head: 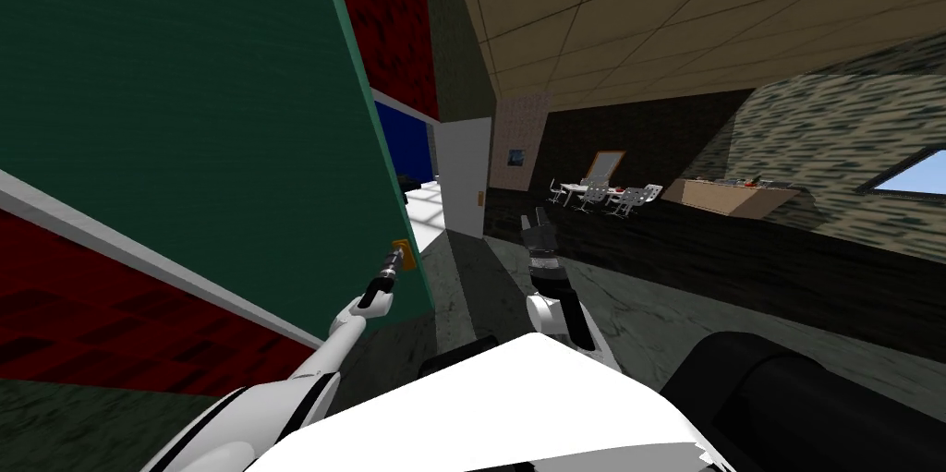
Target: Pull the door open
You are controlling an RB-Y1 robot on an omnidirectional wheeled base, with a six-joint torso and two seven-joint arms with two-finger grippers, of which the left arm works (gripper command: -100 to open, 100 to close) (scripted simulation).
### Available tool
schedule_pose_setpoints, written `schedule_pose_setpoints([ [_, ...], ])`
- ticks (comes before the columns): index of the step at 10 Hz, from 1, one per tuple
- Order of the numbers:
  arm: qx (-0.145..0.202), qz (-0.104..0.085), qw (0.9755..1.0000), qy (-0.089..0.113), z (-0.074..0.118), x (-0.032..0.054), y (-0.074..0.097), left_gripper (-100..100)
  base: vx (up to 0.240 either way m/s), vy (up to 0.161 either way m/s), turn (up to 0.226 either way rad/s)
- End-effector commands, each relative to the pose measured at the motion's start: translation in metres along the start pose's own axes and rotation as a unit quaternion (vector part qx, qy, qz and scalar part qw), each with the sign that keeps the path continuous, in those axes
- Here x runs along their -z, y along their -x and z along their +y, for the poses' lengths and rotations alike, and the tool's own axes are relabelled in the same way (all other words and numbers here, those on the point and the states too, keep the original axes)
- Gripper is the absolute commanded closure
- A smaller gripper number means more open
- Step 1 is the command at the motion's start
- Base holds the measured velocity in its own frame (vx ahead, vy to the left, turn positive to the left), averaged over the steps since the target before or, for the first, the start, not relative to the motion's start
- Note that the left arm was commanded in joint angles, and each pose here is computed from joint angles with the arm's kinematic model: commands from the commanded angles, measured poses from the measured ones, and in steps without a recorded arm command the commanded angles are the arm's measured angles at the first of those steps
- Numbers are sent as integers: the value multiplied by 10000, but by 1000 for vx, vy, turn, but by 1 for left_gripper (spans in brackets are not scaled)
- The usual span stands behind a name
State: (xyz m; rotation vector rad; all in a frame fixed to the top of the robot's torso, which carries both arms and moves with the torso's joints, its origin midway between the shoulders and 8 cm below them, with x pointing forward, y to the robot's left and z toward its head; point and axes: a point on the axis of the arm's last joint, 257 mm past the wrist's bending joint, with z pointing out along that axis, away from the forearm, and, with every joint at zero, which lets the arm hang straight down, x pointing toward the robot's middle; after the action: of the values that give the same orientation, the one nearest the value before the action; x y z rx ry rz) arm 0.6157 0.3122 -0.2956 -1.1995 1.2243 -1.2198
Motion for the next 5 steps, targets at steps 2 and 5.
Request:
schedule_pose_setpoints([
  [2, 12, 110, 9999, -5, 6, -4, -68, 100, -182, 107, -73],
  [5, 15, 179, 9998, -3, 4, -8, -128, 100, -143, 83, -60],
])
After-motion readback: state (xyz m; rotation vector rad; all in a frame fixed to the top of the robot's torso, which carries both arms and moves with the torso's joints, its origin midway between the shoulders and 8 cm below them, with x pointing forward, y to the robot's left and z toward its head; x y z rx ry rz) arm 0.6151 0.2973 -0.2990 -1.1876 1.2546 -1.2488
